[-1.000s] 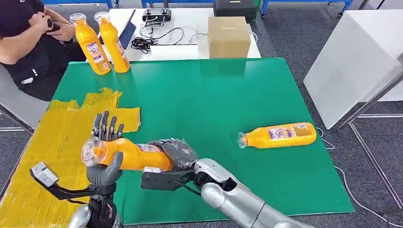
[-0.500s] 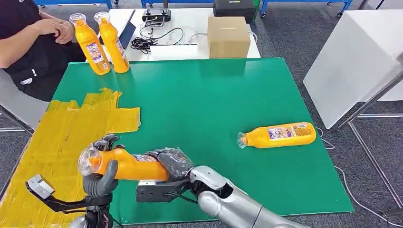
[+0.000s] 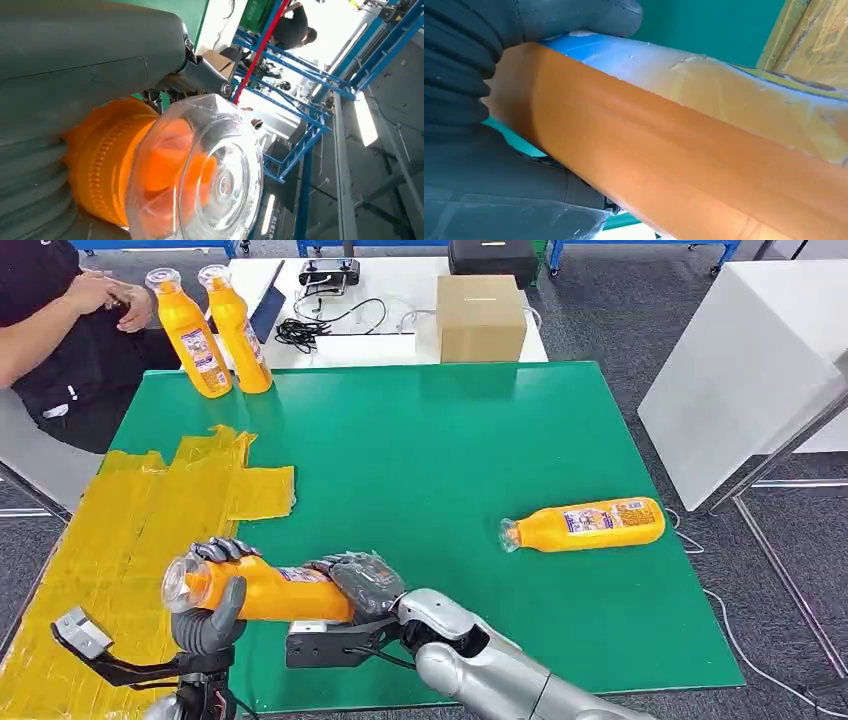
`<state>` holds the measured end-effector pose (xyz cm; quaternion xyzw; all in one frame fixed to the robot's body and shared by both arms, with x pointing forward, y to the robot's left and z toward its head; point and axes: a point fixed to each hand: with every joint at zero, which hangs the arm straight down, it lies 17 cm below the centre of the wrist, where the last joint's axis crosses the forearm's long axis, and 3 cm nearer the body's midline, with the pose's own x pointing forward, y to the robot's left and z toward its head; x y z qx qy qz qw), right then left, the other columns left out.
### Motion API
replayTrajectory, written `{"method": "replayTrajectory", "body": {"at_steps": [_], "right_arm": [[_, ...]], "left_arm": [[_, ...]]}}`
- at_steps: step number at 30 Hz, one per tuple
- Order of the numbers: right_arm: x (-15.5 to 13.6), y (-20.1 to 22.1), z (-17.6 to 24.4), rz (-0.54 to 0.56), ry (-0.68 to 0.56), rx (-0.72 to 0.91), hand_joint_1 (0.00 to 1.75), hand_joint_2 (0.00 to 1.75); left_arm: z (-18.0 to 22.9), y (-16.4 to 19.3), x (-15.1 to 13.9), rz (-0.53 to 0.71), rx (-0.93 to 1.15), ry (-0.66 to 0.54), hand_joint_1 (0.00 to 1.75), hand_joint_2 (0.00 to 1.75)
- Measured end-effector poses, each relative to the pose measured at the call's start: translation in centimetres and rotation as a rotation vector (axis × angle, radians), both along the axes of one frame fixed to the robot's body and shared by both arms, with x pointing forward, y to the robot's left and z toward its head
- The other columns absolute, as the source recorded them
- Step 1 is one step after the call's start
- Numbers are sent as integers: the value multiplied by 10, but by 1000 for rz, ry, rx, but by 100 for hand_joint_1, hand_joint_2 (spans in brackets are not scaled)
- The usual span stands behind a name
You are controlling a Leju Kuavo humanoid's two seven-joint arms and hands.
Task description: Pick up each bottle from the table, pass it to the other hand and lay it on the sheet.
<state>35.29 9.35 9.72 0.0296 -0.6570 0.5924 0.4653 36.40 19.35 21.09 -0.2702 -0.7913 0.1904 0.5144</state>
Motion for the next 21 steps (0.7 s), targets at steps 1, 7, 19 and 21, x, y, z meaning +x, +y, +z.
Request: {"method": "replayTrajectory", "body": {"at_steps": [1, 7, 19, 21], "right_arm": [[0, 0, 0, 0, 0, 0, 175, 175], [0, 0, 0, 1, -1, 0, 175, 175], [1, -1, 0, 0, -3, -4, 0, 175], [2, -3, 0, -11, -22, 3, 0, 0]], "left_arm": [[0, 0, 0, 0, 0, 0, 175, 175], [0, 0, 0, 0, -1, -1, 175, 175], [2, 0, 1, -2, -3, -6, 175, 175], [3, 1, 2, -1, -4, -9, 175, 175]]}}
